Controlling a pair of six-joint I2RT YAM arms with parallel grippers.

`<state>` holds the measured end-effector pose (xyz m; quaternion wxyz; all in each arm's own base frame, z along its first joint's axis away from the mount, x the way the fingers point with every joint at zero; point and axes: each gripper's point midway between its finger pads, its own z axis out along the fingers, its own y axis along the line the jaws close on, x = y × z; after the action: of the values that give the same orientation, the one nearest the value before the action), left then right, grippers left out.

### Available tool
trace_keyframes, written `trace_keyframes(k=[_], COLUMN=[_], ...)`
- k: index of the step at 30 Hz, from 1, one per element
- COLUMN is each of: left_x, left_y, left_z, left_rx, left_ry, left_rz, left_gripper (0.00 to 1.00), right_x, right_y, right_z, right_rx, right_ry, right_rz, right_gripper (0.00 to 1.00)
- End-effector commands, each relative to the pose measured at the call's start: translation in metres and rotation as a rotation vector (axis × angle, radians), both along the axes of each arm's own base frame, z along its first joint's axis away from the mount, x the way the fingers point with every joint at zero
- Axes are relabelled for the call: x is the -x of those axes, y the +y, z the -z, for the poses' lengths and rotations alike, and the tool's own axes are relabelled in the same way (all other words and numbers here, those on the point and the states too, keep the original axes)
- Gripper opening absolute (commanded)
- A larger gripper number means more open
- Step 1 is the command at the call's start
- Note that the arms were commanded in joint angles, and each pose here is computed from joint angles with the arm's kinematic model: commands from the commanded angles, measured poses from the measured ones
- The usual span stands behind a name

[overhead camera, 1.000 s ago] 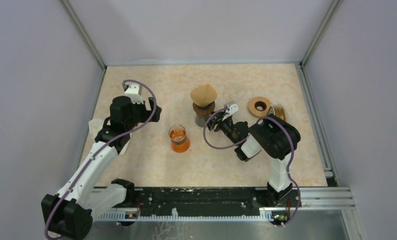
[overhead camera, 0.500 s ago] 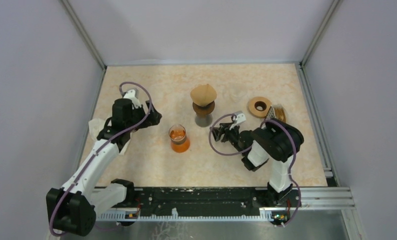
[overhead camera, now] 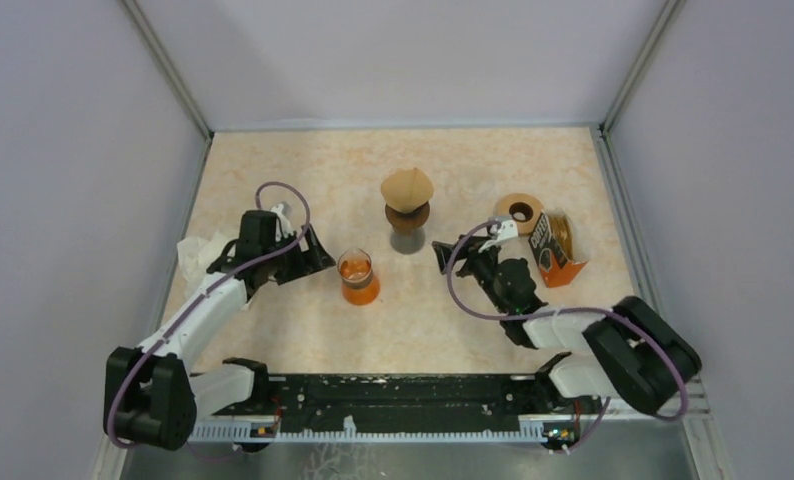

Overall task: Place the coffee filter in the dripper
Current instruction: Move the coffee server to the center of the board.

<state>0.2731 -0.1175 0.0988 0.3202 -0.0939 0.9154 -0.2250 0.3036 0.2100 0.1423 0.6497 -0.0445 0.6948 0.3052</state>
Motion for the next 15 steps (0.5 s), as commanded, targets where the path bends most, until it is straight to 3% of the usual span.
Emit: trace_keyframes(k=[1, 15], left_x=[0.007, 0.01], left_y=[-0.014, -0.05], left_z=[0.008, 0.025], left_rx=[0.07, 0.127], left_ry=[0.065, 0.147], left_rz=[0.048, 0.154], left_gripper=[0.88, 0.85], right_x=[-0.001, -0.019], right_y=[-0.02, -0.084], right_z=[0.003, -0.043], right_rx=[0.089, 0.335], right_ry=[0.131, 0.312], right_rz=[0.095, 0.282], right_gripper=[0.76, 0.83])
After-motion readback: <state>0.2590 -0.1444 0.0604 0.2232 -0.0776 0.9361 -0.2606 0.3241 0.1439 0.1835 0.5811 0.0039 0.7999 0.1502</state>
